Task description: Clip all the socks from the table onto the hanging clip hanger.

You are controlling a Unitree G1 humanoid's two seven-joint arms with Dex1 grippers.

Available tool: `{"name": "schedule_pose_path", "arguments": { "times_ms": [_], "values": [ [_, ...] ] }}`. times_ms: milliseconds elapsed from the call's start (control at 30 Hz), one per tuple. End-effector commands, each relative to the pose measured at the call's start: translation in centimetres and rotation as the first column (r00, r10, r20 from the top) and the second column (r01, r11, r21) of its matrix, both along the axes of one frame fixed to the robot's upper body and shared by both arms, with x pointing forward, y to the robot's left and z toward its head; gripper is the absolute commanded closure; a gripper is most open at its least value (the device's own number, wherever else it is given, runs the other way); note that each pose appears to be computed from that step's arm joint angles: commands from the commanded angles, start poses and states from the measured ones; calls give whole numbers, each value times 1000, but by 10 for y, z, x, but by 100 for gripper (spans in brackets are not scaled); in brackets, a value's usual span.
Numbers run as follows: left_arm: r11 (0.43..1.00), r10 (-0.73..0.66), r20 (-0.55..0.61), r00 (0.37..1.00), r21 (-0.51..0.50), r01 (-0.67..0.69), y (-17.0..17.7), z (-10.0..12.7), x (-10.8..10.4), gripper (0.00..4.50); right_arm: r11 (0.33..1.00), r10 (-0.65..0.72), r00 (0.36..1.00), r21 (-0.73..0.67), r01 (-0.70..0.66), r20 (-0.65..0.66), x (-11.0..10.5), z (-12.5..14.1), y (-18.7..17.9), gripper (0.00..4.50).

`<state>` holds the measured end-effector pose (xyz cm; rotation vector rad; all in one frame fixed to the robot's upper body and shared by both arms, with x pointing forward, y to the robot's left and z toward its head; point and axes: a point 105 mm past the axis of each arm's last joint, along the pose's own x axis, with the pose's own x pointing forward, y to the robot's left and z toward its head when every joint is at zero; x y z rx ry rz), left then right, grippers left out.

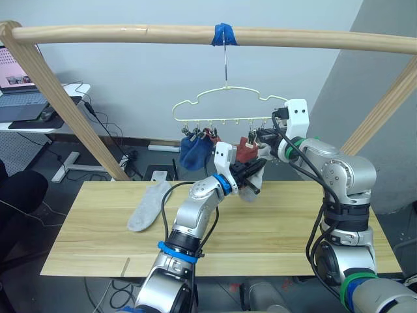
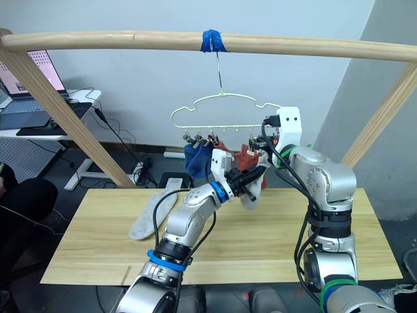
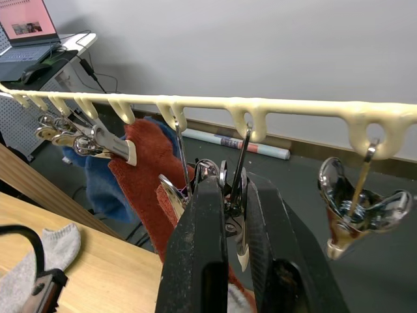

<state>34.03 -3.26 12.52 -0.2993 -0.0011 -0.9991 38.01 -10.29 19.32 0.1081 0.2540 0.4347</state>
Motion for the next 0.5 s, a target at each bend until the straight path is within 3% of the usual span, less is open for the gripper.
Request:
{"name": "schedule_pose_path", "arguments": {
  "times_ms": [33,233,500],
  "values": [
    [997,-55,26,998,-50,57,-13,11,-12,448,1000,3,998,21,-4,64,-2,18,1,442],
    [996,-37,5,999,-79,37,-21,11,-7,448,1000,4,998,23,-5,59,-1,17,2,442],
    [974,172,-120,978,-125,-187,7,-4,27,448,1000,4,998,29,-6,58,-1,17,3,442]
  ]
}}
